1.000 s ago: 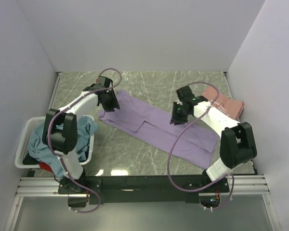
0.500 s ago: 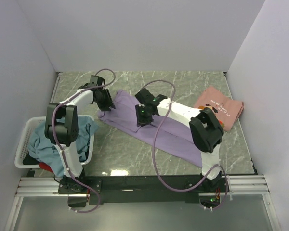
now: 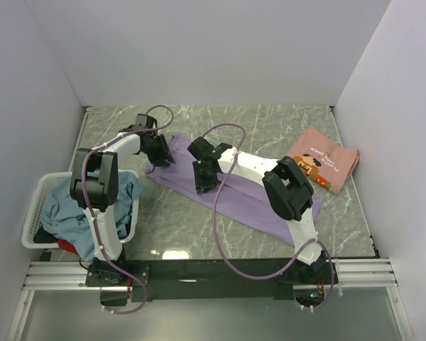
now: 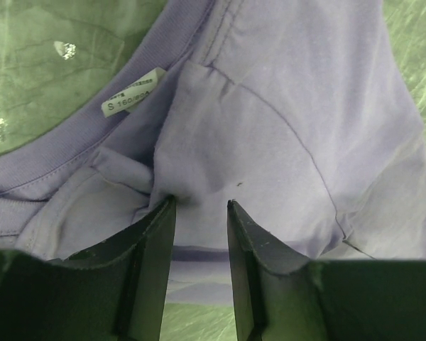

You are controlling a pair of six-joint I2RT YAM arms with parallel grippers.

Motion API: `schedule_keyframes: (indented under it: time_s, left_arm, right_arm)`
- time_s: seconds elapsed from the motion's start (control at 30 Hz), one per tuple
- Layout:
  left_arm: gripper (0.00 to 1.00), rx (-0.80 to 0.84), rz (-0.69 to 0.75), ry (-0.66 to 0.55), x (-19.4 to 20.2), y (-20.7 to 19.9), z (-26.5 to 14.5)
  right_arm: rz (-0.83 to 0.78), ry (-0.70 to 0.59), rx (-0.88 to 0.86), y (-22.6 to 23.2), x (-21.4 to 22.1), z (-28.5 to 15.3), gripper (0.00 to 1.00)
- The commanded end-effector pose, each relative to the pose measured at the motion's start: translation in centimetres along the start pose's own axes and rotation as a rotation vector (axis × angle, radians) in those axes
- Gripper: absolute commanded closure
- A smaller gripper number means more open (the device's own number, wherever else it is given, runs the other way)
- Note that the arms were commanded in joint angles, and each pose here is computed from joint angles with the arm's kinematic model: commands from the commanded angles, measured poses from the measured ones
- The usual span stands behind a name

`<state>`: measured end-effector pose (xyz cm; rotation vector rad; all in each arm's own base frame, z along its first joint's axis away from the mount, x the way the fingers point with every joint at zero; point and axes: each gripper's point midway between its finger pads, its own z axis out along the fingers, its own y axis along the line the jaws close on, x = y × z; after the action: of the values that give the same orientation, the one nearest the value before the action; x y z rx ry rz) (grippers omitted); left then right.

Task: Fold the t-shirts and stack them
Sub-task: Fold the tshirt

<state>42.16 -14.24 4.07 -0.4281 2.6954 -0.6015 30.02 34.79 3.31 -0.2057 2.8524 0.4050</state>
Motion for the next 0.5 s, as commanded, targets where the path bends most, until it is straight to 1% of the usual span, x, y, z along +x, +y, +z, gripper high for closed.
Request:
schedule_keyframes:
  time_s: [0.0, 0.27, 0.47]
  left_arm:
    - [0.6, 0.044, 0.034, -0.011, -0.4, -0.8, 0.3]
    - [0.6, 0.035, 0.023, -0.002, 0.0, -0.4, 0.5]
    - [0.6, 0.031, 0.021, 0.002, 0.3, -0.1, 0.7]
  right_arm:
    - [0.016, -0.026, 0.028, 0.4, -0.7, -0.6, 0.62]
    - [0.014, 0.0, 0.027, 0.6, 0.1, 0.1, 0.62]
    - [0.014, 0.02, 0.018, 0.8, 0.3, 0.8, 0.65]
